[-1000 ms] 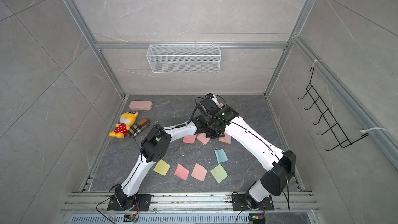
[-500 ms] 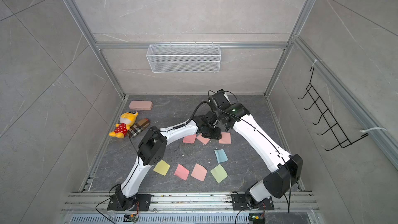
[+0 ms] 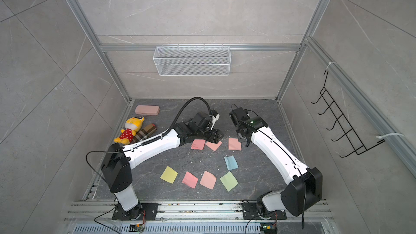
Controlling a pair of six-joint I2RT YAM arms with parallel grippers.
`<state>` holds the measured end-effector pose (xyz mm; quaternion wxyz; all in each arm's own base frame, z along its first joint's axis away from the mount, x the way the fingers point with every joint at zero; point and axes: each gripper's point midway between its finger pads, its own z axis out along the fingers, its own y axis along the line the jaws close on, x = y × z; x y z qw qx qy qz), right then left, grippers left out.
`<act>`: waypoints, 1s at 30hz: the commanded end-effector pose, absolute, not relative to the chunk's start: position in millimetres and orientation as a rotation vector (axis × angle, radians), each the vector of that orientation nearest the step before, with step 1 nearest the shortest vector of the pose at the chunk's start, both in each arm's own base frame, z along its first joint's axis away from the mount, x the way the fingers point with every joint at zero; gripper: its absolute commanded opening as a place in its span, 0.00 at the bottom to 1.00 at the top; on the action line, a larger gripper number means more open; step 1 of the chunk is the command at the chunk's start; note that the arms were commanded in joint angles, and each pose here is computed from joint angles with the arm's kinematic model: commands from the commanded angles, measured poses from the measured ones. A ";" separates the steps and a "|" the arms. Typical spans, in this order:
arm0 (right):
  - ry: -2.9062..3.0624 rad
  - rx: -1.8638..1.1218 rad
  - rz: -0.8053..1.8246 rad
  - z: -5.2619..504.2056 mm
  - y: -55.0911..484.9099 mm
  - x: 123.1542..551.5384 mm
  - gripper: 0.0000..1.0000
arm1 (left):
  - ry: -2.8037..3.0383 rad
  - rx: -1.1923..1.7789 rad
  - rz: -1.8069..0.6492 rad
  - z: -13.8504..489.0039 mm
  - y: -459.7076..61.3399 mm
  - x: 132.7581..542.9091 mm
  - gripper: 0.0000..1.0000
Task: Tear off pages from different memo pads
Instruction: Place the paper at the center of the board.
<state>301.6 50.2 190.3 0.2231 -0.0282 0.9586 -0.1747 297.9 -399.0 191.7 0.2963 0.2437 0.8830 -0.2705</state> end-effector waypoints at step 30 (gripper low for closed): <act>3.166 0.052 -0.242 19.1 77.9 221.4 0.31 | 2.305 0.370 -0.639 188.7 -283.4 274.5 0.68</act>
